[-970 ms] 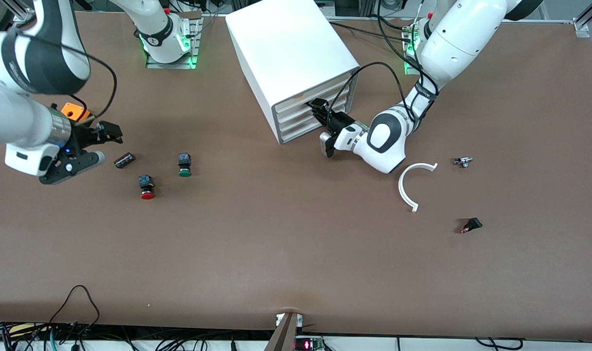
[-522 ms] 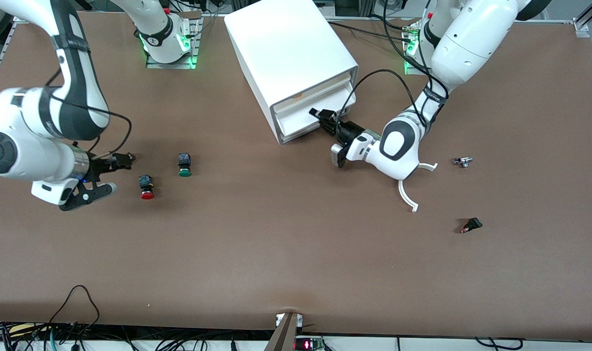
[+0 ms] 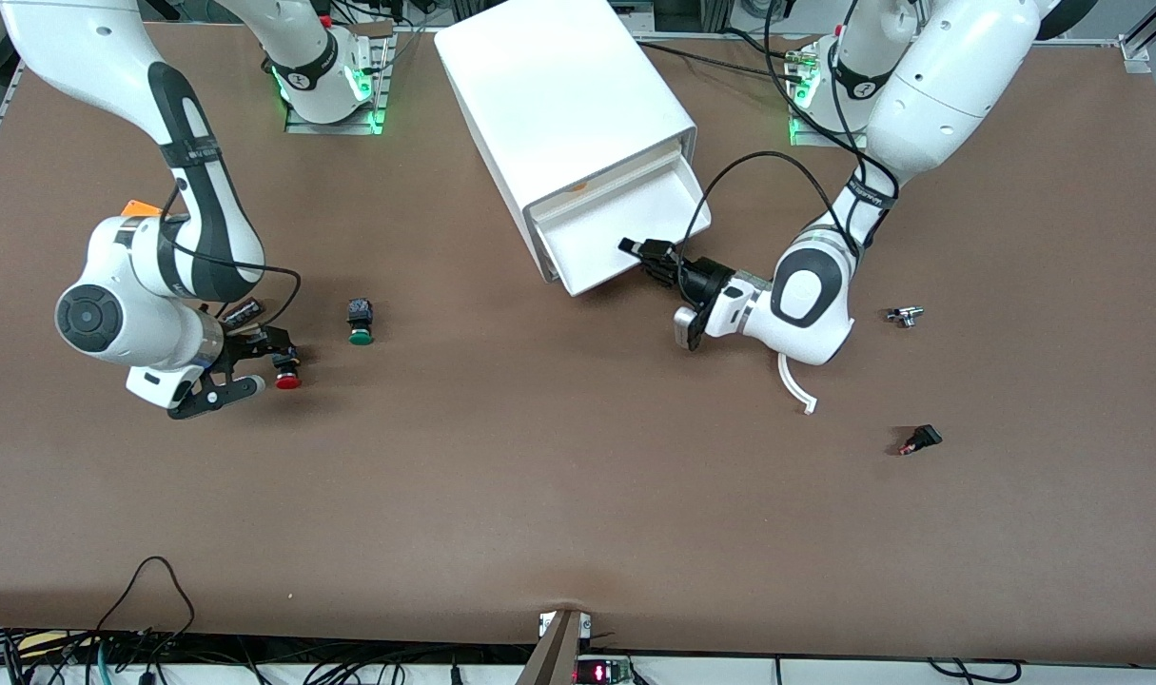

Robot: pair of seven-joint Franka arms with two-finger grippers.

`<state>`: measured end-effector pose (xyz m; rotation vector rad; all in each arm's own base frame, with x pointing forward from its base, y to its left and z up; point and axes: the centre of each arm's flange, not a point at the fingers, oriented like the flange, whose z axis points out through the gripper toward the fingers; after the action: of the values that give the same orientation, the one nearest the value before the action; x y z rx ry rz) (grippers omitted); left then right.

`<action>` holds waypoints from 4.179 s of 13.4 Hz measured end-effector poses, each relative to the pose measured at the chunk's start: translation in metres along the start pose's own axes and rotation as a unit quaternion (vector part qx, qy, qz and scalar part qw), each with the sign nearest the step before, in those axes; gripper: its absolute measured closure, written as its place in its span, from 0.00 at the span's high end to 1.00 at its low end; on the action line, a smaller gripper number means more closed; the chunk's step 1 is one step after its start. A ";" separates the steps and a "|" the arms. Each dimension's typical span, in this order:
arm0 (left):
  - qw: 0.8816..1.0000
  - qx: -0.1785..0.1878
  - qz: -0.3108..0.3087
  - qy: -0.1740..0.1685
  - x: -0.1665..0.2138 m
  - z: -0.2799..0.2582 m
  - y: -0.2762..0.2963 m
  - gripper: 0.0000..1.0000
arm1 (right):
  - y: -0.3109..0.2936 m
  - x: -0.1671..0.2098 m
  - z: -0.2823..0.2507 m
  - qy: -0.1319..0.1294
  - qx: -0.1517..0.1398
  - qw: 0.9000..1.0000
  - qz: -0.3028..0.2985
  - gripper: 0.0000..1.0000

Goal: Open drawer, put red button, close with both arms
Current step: 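Pull the drawer open with the left gripper while the right gripper grasps the red button, then release the drawer and withdraw the left gripper while the right gripper lifts the button, then carry the red button into the open drawer and release it, then withdraw the right gripper while the left gripper reaches the drawer front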

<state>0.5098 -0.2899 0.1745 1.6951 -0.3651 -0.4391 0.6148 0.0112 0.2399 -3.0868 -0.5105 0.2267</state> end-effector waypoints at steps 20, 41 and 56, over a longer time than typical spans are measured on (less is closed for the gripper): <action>0.932 0.204 -0.291 0.072 -0.002 -0.223 0.064 1.00 | -0.021 -0.008 0.023 0.019 0.011 1.000 0.011 0.41; 0.772 0.620 -0.118 0.074 -0.034 -0.378 0.222 1.00 | -0.608 0.018 -0.110 0.028 0.075 0.959 0.272 0.41; 0.766 0.604 -0.200 0.096 -0.024 -0.352 0.205 1.00 | -0.416 0.062 -0.225 0.052 0.052 0.971 0.229 1.00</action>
<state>0.6593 -0.0077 0.4294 3.1021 -0.0929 -0.3260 0.5719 0.4291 0.4656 -3.0416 0.2188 0.0866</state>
